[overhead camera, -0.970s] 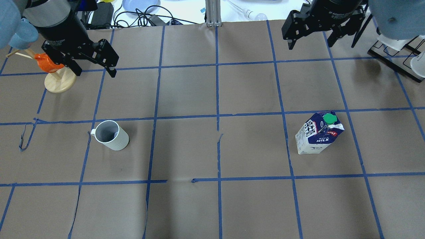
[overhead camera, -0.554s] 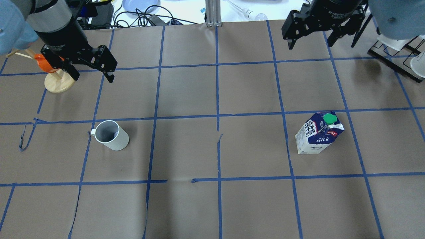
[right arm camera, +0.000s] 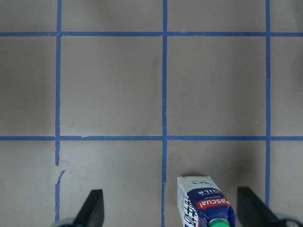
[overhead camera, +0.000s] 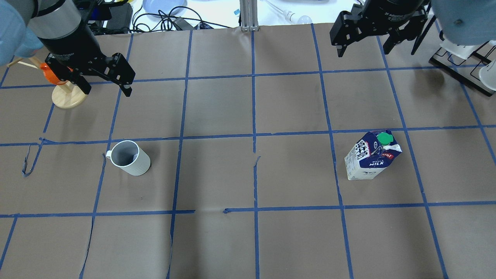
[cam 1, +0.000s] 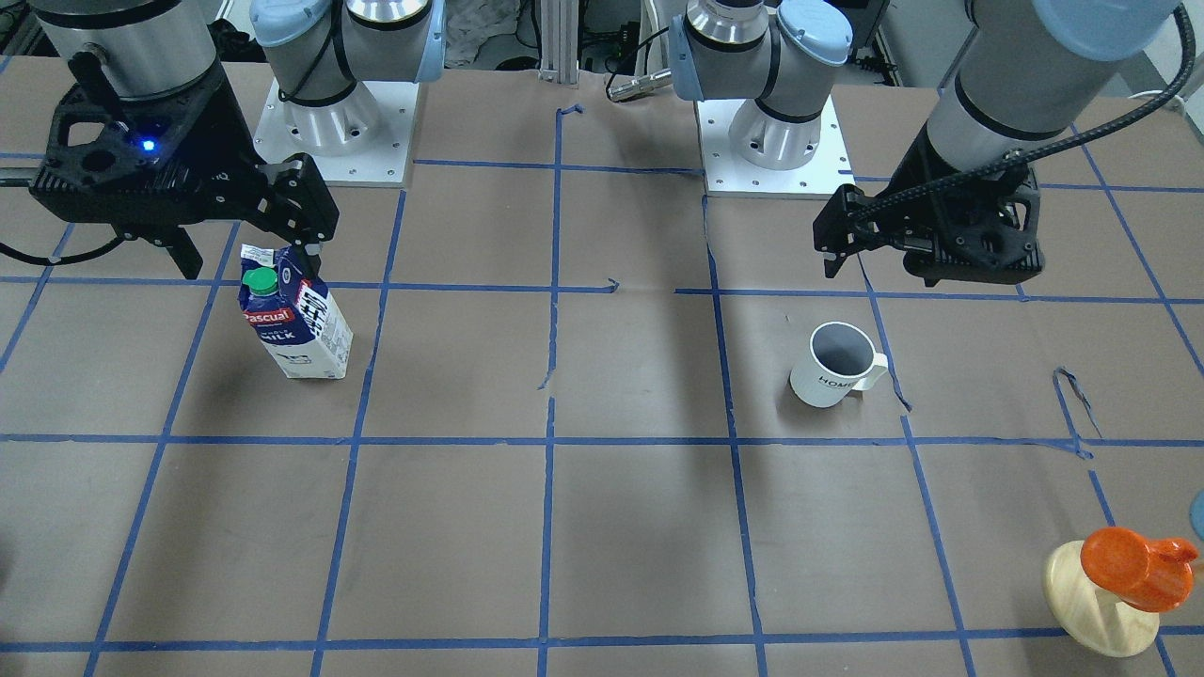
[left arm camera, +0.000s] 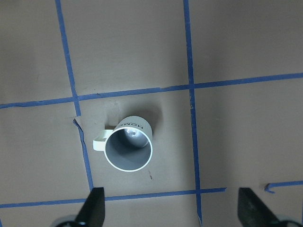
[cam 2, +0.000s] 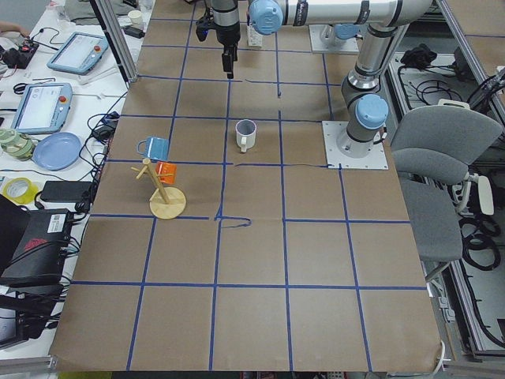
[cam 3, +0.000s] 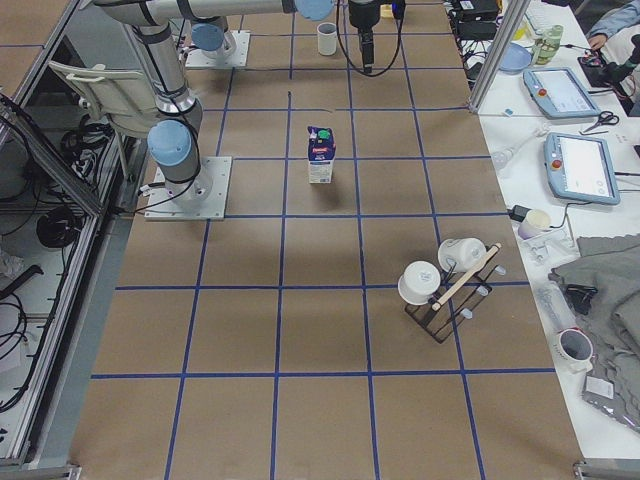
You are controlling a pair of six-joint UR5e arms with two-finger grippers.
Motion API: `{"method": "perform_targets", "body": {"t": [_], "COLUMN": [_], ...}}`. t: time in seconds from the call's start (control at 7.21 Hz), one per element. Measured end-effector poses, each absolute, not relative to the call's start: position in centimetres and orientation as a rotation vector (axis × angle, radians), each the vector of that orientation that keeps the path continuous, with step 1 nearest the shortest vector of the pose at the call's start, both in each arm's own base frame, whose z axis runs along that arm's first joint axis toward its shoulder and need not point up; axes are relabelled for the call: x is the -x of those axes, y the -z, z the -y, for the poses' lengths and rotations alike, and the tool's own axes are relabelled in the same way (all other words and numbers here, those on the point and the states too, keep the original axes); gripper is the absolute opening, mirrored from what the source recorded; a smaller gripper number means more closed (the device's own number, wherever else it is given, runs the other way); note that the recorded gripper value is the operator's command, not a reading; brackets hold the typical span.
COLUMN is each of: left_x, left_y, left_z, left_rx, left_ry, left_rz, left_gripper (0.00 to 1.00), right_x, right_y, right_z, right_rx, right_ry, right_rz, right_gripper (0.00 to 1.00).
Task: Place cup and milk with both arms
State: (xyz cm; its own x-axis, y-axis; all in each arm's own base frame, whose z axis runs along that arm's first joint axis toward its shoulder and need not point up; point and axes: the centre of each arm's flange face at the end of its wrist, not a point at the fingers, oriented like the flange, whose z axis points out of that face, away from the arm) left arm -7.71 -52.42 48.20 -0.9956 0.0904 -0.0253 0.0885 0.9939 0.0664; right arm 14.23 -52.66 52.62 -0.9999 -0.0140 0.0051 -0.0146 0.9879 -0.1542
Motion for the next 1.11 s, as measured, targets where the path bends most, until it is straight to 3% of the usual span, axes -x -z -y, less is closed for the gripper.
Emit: {"method": "perform_targets", "body": {"t": [0.69,1.11], "left_x": [6.8,0.6], "left_y": [-47.4,-44.1], "left_z": [52.7,53.1], "left_rx": [-0.107,0.101], "left_ry": [-0.102,-0.089], "left_rz": [-3.114,-3.121], "left_gripper": [1.00,1.00], "right_x": [-14.2,-14.1], "right_y": [-52.6,-52.6], "right_z": [52.7,52.7], "right_rx": [-0.021,-0.020], "right_ry": [-0.241,-0.241], "right_rz": [3.126,3.126], "right_gripper": [1.00,1.00]}}
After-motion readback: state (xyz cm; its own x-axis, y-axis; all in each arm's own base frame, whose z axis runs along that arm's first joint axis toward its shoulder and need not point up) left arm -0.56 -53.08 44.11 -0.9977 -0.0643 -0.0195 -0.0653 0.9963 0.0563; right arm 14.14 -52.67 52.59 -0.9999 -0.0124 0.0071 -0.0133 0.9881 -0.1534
